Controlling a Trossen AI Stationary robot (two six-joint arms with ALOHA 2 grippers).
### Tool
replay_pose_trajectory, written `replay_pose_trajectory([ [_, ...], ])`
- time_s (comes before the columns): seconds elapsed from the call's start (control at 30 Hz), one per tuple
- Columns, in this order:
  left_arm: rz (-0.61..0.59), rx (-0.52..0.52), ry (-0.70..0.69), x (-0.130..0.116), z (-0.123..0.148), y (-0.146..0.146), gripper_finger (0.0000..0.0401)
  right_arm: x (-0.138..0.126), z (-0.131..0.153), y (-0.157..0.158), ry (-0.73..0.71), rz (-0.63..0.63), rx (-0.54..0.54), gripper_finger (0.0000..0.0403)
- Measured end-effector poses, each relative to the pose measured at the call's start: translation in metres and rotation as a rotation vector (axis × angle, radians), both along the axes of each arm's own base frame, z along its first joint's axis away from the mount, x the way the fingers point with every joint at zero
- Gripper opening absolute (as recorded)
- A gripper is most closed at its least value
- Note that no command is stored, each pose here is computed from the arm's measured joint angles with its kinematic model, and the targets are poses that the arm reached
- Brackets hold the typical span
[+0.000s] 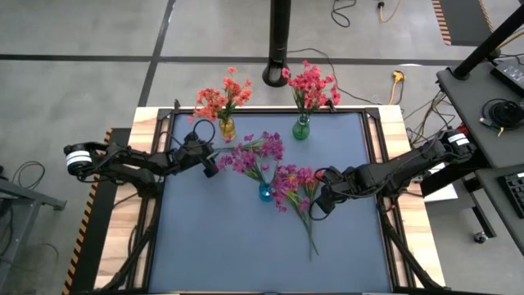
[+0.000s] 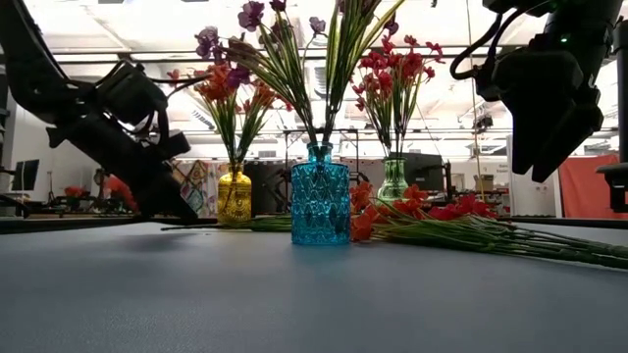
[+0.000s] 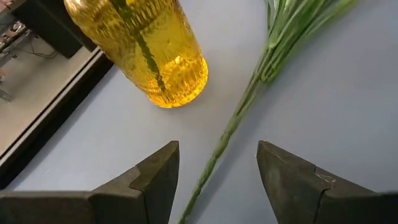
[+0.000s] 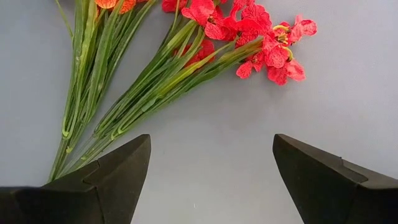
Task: Sort flowers into vase by color
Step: Put the violet flower into the blue vase
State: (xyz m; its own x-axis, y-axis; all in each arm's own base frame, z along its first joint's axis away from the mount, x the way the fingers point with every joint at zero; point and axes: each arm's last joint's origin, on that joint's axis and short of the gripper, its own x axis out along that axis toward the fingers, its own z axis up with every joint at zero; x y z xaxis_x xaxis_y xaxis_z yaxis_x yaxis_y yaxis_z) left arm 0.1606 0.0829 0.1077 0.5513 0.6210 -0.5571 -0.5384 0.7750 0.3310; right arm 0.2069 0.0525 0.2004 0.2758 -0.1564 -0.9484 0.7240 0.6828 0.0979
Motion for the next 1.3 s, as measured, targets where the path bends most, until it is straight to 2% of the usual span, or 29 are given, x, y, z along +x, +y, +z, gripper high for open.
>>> replay_pose_trajectory([
  [1.3,-0.024,-0.010,-0.019,0.0009,-0.0065,0.0025,0.0199,0.0000,0.0000,0.0000,0.000,0.001,0.000,0.0329],
])
